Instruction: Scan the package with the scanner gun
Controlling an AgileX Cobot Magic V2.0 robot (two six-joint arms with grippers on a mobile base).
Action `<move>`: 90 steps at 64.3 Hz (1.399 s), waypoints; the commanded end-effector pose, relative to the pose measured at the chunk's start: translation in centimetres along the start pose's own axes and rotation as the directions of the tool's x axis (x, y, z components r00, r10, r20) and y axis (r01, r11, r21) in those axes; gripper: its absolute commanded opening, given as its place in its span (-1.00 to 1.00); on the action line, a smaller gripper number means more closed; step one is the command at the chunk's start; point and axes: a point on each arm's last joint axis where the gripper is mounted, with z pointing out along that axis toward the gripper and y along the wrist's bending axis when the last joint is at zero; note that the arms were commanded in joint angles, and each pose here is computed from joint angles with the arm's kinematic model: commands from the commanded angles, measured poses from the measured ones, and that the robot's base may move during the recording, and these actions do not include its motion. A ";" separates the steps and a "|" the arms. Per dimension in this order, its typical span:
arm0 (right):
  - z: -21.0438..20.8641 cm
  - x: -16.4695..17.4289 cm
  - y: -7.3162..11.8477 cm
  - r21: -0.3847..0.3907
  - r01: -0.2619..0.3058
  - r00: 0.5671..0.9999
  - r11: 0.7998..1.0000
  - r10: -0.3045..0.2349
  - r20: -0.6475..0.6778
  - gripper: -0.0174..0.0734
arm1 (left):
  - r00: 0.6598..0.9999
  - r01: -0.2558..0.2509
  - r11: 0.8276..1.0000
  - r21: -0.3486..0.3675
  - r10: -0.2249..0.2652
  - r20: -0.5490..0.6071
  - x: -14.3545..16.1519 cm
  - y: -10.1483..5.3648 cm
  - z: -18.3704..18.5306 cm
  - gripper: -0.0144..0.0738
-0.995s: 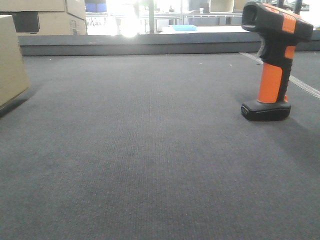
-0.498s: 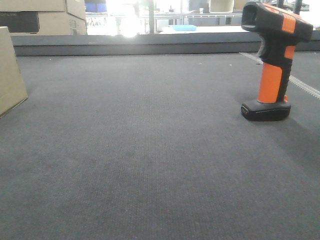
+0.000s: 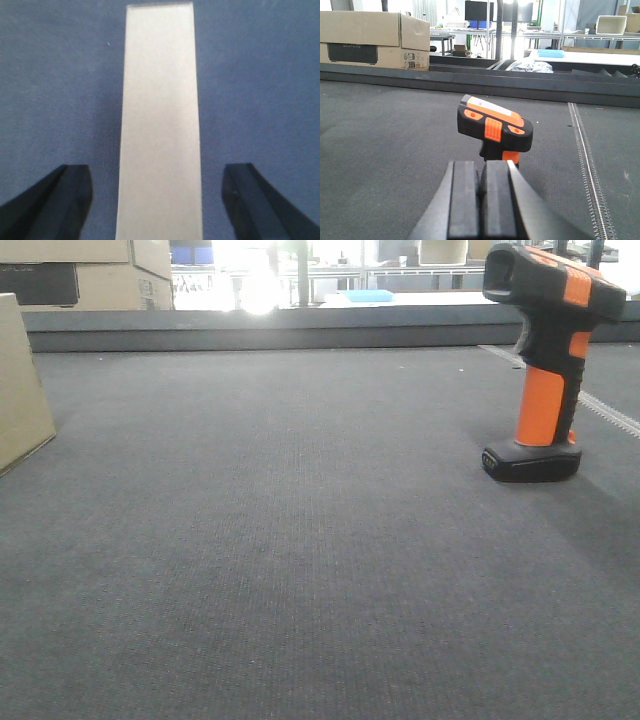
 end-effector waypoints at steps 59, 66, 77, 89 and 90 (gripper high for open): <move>-0.3 -2.6 -0.1 0.023 -0.013 0.999 1.000 0.012 0.046 -0.96 | 0.753 0.175 0.967 0.186 -0.253 0.607 16.7 -1.6 -10.7 -0.93; -0.6 -4.1 -0.6 0.102 0.070 0.997 0.992 -0.072 0.020 -0.96 | 0.732 0.162 0.970 0.179 -0.240 0.638 18.5 -1.7 -11.1 -0.93; -1.0 -4.7 -1.6 0.239 0.068 0.997 0.969 -0.077 0.026 -0.96 | 0.689 0.153 0.971 0.182 -0.237 0.685 20.8 -1.8 -11.6 -0.93; -1.2 -4.7 -1.6 0.250 0.069 0.997 0.966 -0.078 0.024 -0.96 | 0.644 0.143 0.972 0.187 -0.235 0.728 22.4 -1.9 -12.2 -0.93; -1.2 -4.7 -1.6 0.249 0.069 0.997 0.966 -0.077 0.023 -0.96 | 0.642 0.142 0.972 0.188 -0.235 0.730 22.5 -1.9 -12.3 -0.93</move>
